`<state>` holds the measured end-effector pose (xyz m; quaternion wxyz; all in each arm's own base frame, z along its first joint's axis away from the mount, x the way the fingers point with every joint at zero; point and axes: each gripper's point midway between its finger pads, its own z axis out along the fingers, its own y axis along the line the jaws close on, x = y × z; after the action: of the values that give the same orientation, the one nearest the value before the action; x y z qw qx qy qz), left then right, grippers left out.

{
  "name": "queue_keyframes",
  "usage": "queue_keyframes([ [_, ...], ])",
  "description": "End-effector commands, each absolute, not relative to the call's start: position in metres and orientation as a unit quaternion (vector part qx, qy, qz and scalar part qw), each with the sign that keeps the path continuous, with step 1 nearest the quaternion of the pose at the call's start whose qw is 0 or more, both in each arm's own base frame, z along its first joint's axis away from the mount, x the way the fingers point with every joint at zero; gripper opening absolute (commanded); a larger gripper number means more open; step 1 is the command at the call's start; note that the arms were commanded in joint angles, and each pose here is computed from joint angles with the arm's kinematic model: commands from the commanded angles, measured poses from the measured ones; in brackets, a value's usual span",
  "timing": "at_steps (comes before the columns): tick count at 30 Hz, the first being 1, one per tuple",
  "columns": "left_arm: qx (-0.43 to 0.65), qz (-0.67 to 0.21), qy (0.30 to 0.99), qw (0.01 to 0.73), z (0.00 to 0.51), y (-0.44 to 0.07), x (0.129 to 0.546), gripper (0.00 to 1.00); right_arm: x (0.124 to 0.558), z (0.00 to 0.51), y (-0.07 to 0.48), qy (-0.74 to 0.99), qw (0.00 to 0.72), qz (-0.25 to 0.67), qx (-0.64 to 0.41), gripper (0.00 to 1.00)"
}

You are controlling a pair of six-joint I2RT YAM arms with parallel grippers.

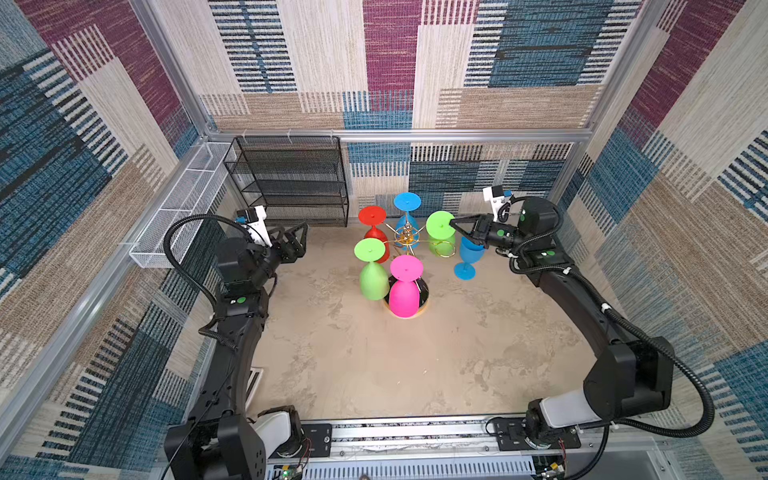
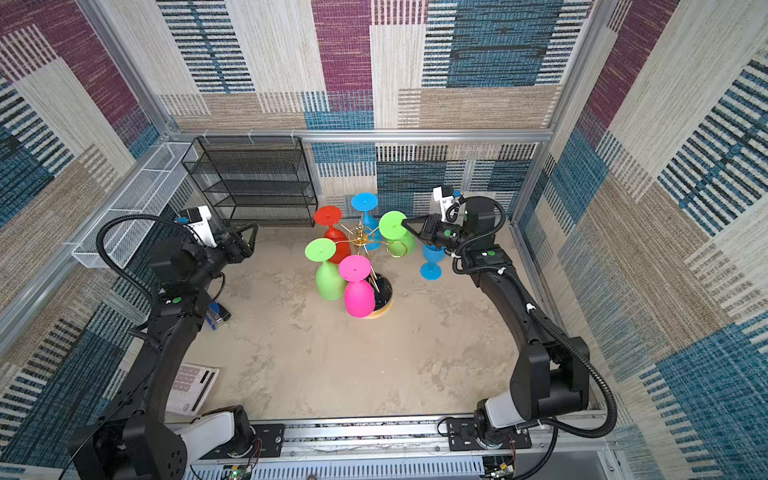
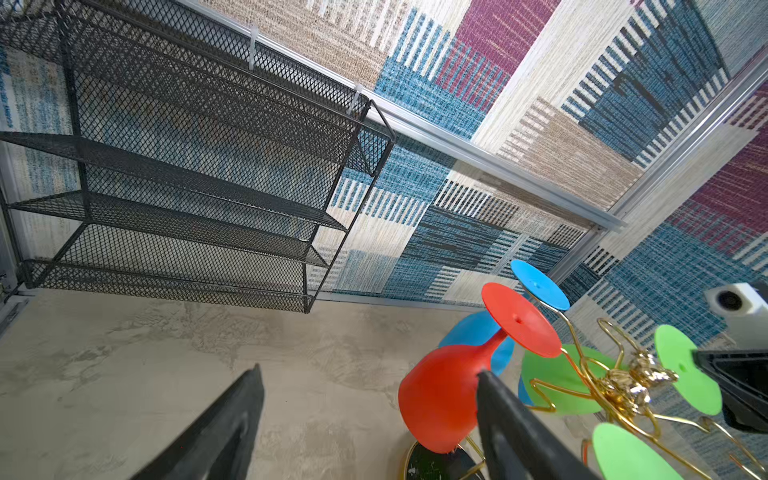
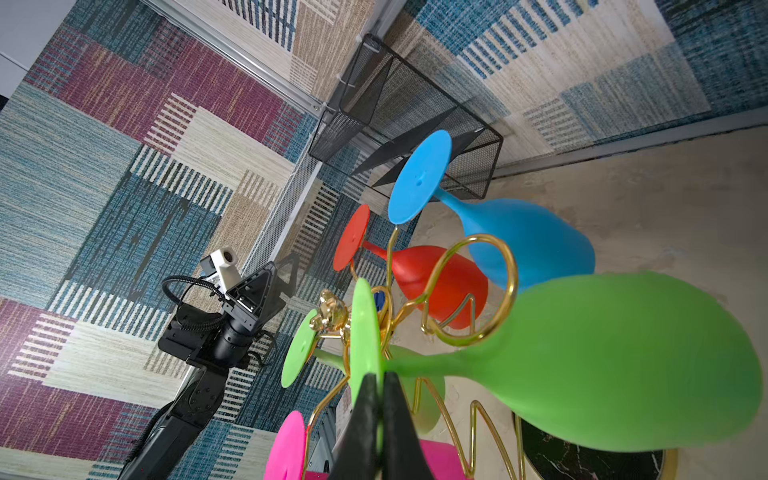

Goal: Take the wine glass off the wine glass rack
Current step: 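Lift the green glass off the rack with the right gripper, then grasp the green glass foot with the left gripper beside the right gripper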

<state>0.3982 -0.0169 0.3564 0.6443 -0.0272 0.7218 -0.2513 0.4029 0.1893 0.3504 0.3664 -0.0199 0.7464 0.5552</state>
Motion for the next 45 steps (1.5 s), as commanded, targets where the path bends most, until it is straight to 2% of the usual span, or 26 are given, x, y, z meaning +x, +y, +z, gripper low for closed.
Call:
queue_keyframes([
  [1,-0.024,-0.251,0.711,0.657,0.365,-0.016,0.397,0.82,0.403,0.359,0.182,0.737,0.389,0.553,-0.012,0.00],
  [20,-0.023,-0.261,0.699,0.666,0.375,-0.019,0.394,0.82,0.388,0.401,0.121,0.709,0.475,0.520,0.029,0.00],
  [26,-0.019,-0.310,0.676,0.668,0.398,-0.029,0.387,0.75,0.385,0.435,0.105,0.706,0.538,0.461,0.012,0.00],
  [31,0.002,-0.414,0.650,0.638,0.425,-0.061,0.379,0.68,0.380,0.467,0.093,0.690,0.602,0.401,-0.006,0.00],
  [36,0.088,-0.472,0.632,0.608,0.452,-0.121,0.364,0.64,0.366,0.501,0.108,0.663,0.643,0.377,-0.067,0.00],
  [45,0.209,-0.548,0.592,0.553,0.491,-0.210,0.340,0.63,0.345,0.523,0.172,0.630,0.644,0.391,-0.189,0.00],
])
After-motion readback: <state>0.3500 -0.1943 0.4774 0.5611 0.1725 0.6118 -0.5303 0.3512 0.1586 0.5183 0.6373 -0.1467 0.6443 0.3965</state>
